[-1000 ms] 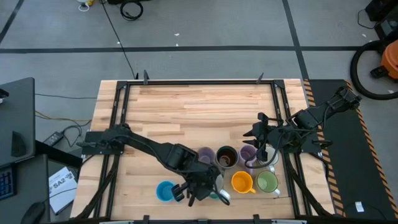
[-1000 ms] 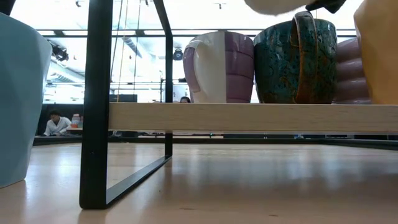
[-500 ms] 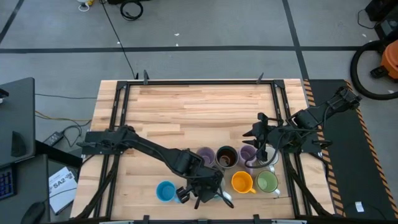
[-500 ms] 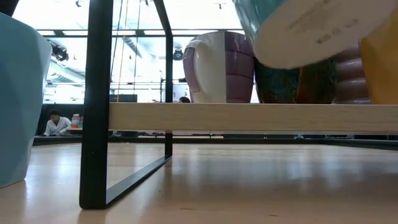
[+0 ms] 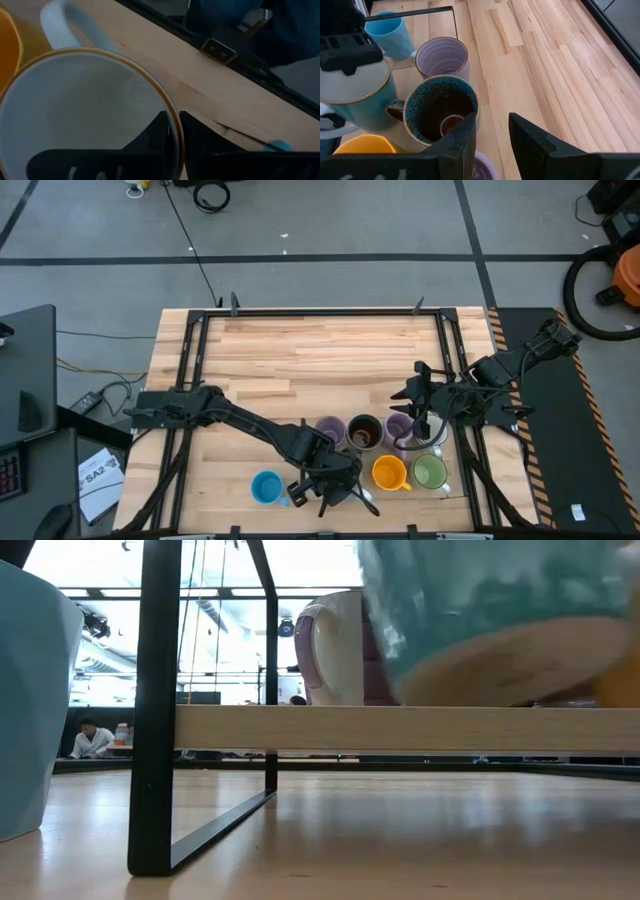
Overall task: Place coffee mugs
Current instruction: Put the light green mug on the shelf aligned with the blue mug
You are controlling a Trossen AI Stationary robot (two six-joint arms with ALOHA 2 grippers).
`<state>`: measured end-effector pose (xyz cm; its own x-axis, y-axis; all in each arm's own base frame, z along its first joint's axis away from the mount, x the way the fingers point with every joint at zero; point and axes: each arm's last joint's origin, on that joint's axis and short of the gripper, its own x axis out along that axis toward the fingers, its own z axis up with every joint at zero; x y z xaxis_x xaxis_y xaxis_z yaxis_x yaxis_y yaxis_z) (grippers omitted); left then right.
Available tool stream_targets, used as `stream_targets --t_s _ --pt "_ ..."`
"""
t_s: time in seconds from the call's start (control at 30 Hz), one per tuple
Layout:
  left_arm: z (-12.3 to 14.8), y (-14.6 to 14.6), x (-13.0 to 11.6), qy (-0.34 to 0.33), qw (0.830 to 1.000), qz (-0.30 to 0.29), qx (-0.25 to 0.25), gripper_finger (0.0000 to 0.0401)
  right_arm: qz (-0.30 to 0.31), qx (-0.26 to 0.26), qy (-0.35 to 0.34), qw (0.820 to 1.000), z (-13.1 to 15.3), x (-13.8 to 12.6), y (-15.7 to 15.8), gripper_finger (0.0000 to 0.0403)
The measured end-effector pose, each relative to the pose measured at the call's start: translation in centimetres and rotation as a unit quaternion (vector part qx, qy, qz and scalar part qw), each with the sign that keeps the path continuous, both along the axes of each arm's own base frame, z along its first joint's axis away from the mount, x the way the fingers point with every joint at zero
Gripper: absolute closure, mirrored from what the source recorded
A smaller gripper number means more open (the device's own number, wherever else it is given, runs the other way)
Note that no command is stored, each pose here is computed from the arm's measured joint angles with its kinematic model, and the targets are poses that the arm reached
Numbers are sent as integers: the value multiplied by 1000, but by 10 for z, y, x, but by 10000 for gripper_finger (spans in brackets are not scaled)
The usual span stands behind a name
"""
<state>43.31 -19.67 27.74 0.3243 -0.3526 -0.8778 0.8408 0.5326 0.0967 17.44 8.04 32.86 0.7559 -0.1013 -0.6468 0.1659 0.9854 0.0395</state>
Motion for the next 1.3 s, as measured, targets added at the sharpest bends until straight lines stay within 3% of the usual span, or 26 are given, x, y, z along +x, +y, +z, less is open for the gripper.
stream_targets --t_s 0.33,1.0,1.3 --pt "-8 2 4 -9 999 18 38 358 0 0 0 1000 0 0 0 281" --pt "-8 3 8 -19 999 23 34 356 0 0 0 1000 0 0 0 281" --pt "-7 3 11 -34 999 24 28 310 0 0 0 1000 0 0 0 281"
